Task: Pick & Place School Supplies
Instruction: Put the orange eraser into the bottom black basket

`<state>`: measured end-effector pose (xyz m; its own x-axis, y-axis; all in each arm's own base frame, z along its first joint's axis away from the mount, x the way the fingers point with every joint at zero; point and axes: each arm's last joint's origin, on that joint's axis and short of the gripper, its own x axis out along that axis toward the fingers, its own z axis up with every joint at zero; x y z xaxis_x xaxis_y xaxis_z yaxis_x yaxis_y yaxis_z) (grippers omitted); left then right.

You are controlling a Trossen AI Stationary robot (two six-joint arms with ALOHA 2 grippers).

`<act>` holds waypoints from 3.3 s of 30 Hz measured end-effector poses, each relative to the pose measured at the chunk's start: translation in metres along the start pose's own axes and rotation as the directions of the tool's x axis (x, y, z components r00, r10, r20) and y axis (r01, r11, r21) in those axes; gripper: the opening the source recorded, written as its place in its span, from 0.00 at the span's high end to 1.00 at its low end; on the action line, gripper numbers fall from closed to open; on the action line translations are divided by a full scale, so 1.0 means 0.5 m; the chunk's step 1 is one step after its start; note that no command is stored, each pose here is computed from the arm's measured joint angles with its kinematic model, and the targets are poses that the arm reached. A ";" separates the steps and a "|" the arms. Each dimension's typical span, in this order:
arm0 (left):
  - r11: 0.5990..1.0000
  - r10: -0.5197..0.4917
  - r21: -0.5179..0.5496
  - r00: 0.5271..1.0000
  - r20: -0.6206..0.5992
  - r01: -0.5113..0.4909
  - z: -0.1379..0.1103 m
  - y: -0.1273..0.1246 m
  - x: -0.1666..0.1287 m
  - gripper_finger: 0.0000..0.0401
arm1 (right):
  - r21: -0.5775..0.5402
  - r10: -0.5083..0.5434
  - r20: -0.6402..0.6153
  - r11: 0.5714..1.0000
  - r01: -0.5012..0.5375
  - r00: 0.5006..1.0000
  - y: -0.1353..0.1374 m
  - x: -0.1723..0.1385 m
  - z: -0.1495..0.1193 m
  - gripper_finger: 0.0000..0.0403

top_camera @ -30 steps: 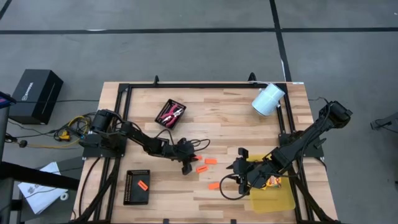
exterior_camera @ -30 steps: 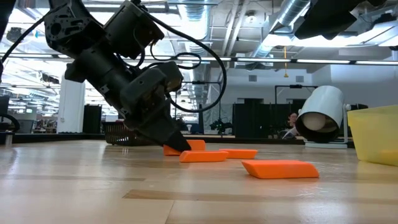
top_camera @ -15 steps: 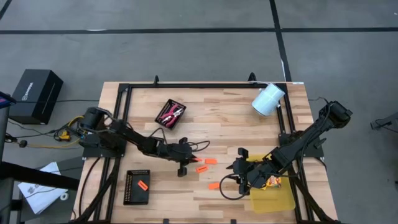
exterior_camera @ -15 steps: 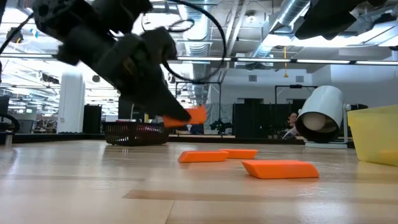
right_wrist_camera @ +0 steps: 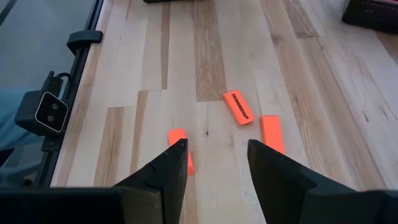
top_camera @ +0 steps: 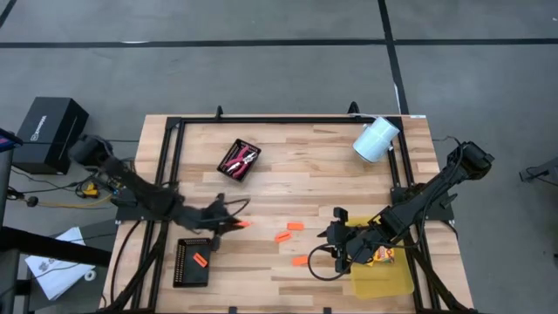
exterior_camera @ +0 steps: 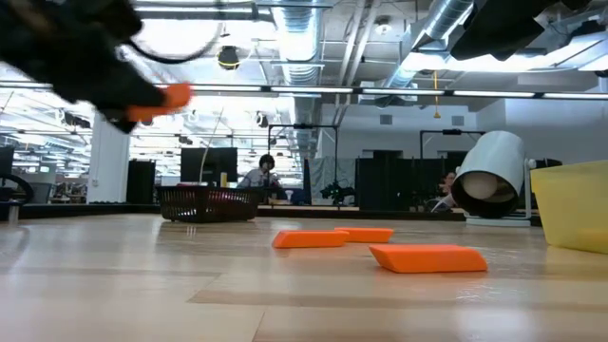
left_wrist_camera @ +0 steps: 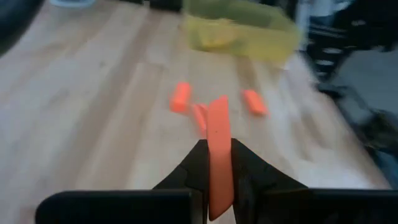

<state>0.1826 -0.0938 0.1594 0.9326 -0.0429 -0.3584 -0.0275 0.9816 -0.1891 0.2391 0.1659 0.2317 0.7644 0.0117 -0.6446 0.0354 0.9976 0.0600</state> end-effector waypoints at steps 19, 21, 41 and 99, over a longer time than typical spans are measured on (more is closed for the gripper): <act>0.921 -0.389 -0.048 0.910 -0.143 0.386 -0.109 -0.067 -0.126 0.94 | 0.109 -0.007 0.000 0.994 0.007 1.000 -0.005 0.003 0.003 0.61; 0.911 -0.412 -0.042 0.898 -0.155 0.411 -0.113 -0.072 -0.132 0.94 | 0.115 -0.006 0.002 0.993 0.006 1.000 -0.005 0.003 0.003 0.61; 0.877 -0.459 -0.064 0.788 -0.411 0.477 -0.174 -0.080 -0.183 0.87 | 0.294 0.022 0.083 0.955 -0.045 0.996 -0.004 0.006 0.024 0.61; 0.964 -0.096 0.259 0.989 0.110 0.065 0.036 0.080 0.032 0.78 | 0.263 -0.174 -0.154 0.942 0.210 0.973 -0.133 0.247 -0.027 1.00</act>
<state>0.2028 -0.0518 0.1624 0.9647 -0.1167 -0.2361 0.1274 0.9914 0.0307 0.3225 0.1018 0.1377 0.6381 -0.1518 -0.7549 0.3634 0.9237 0.1214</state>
